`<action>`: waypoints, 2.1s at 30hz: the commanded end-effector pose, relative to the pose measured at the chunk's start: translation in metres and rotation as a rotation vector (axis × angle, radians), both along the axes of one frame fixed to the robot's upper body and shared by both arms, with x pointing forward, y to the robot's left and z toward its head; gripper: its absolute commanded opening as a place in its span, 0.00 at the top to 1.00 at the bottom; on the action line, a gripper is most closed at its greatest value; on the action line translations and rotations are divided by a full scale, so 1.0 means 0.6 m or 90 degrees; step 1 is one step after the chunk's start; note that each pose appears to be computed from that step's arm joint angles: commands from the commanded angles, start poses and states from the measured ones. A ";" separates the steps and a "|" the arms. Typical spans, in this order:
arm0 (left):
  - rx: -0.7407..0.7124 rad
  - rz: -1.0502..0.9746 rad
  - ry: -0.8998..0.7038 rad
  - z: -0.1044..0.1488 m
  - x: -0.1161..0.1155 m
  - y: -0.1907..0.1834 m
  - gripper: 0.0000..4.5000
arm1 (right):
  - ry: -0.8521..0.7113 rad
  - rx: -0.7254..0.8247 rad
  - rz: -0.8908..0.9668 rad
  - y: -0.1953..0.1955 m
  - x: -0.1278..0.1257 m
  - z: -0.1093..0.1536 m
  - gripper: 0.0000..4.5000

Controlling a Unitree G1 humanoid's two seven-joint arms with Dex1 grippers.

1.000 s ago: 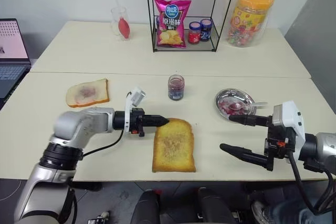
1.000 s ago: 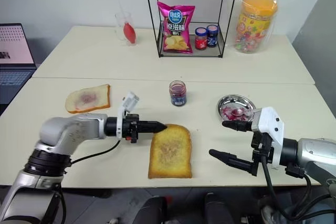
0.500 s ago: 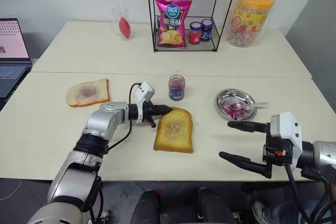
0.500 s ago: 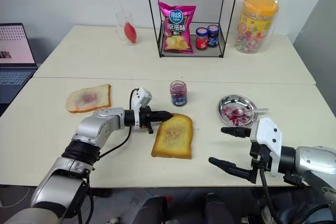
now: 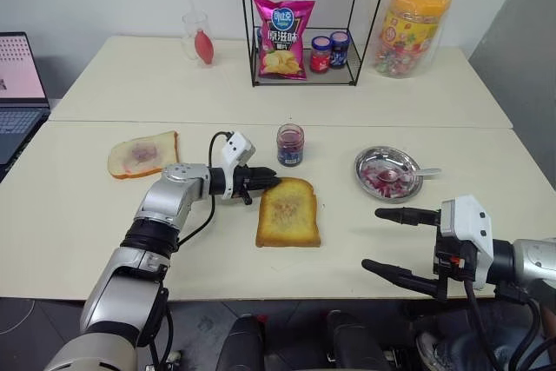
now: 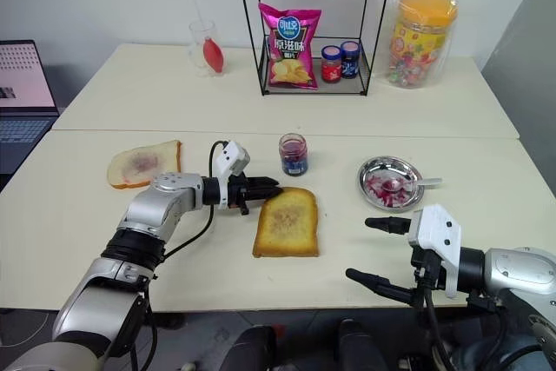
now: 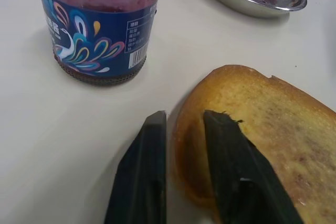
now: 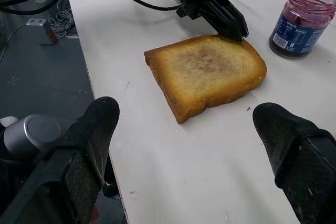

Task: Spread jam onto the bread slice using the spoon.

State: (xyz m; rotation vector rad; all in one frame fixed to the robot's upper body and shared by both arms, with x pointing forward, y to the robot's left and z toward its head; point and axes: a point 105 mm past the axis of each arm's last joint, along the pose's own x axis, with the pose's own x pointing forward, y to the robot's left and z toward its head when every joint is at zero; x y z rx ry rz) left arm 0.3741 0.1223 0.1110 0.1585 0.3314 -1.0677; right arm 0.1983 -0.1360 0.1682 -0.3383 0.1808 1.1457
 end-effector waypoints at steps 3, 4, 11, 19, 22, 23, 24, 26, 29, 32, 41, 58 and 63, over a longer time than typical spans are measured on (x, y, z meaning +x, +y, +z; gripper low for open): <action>0.052 0.017 -0.159 0.056 0.009 0.022 0.45 | -0.025 -0.004 0.017 0.008 -0.003 0.014 0.00; 0.070 0.019 -0.178 0.058 0.006 0.030 0.41 | -0.025 -0.004 0.016 0.008 -0.002 0.014 0.00; 0.150 -0.014 -0.352 0.127 -0.035 0.059 0.36 | -0.037 -0.001 -0.031 -0.008 0.010 0.016 0.00; 0.154 -0.186 -0.396 0.183 -0.142 0.019 0.32 | -0.129 0.095 -0.327 -0.111 0.075 0.041 0.00; 0.144 -0.226 -0.363 0.194 -0.169 0.004 0.22 | -0.131 0.145 -0.462 -0.167 0.104 0.030 0.00; 0.133 -0.230 -0.358 0.200 -0.174 -0.002 0.17 | -0.113 0.177 -0.497 -0.180 0.115 0.023 0.00; 0.121 -0.240 -0.350 0.205 -0.181 -0.009 0.14 | -0.094 0.215 -0.533 -0.194 0.128 0.014 0.00; 0.113 -0.271 -0.330 0.205 -0.196 -0.020 0.04 | -0.063 0.283 -0.598 -0.216 0.152 0.000 0.00; 0.110 -0.296 -0.313 0.200 -0.208 -0.029 0.01 | -0.023 0.299 -0.626 -0.209 0.180 -0.026 0.00; 0.119 -0.306 -0.320 0.194 -0.209 -0.037 0.01 | 0.007 0.343 -0.656 -0.214 0.208 -0.037 0.00; 0.141 -0.326 -0.335 0.186 -0.209 -0.050 0.01 | 0.116 0.479 -0.694 -0.223 0.248 -0.069 0.00; 0.160 -0.316 -0.351 0.188 -0.195 -0.052 0.00 | 0.185 0.574 -0.683 -0.209 0.271 -0.076 0.23; 0.164 -0.314 -0.353 0.185 -0.193 -0.050 0.00 | 0.183 0.579 -0.683 -0.209 0.273 -0.075 0.50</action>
